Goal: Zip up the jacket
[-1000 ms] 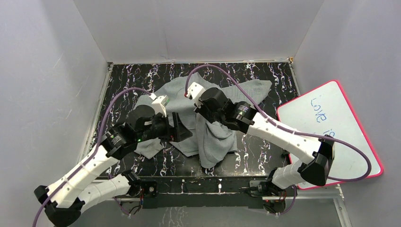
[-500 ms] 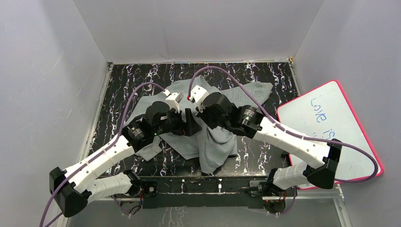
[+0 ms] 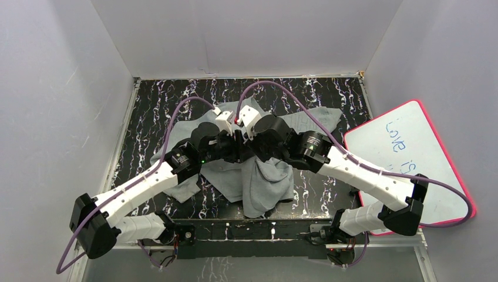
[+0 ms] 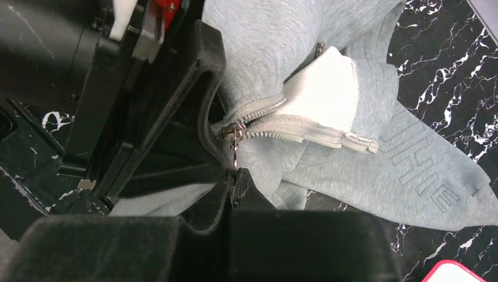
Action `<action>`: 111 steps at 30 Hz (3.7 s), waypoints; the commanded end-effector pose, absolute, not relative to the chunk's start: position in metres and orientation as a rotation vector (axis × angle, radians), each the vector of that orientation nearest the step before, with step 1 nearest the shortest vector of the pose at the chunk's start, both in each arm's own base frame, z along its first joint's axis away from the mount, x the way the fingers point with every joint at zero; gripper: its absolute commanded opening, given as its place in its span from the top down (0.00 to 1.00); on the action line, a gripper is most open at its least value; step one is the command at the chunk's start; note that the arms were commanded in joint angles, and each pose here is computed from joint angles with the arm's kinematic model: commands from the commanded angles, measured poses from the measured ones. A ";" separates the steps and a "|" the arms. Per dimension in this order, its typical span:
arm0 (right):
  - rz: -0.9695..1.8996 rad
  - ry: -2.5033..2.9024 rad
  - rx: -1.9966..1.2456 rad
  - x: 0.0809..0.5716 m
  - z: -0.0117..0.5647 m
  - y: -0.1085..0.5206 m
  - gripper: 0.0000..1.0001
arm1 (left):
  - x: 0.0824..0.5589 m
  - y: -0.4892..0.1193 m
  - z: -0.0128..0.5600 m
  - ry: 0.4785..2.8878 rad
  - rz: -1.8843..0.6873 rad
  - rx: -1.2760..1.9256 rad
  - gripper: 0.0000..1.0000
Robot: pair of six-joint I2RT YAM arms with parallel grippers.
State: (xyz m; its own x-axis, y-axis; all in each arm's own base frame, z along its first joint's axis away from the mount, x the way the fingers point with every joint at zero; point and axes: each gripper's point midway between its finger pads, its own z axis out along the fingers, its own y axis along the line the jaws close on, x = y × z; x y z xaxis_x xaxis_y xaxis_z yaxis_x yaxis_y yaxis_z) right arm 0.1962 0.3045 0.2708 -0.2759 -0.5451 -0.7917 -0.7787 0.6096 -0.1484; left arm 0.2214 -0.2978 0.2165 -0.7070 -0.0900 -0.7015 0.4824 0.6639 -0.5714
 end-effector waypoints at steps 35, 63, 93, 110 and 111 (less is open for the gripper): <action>0.069 2.134 -0.611 0.354 0.234 0.204 1.00 | 0.124 -0.189 0.252 2.297 -0.910 0.231 1.00; 0.297 1.867 -0.355 0.356 0.388 0.156 0.83 | 0.278 -0.206 0.401 1.938 -0.395 0.126 1.00; 0.685 1.705 -0.259 0.217 0.392 0.145 0.31 | 0.451 -0.307 0.476 1.635 -1.150 0.161 1.00; 0.762 1.878 -0.248 0.215 0.335 0.158 0.11 | 0.299 -0.192 0.262 2.222 -0.746 -0.010 0.02; 0.752 1.891 -0.240 0.217 0.331 0.157 0.09 | 0.294 -0.184 0.263 2.233 -0.706 -0.017 0.02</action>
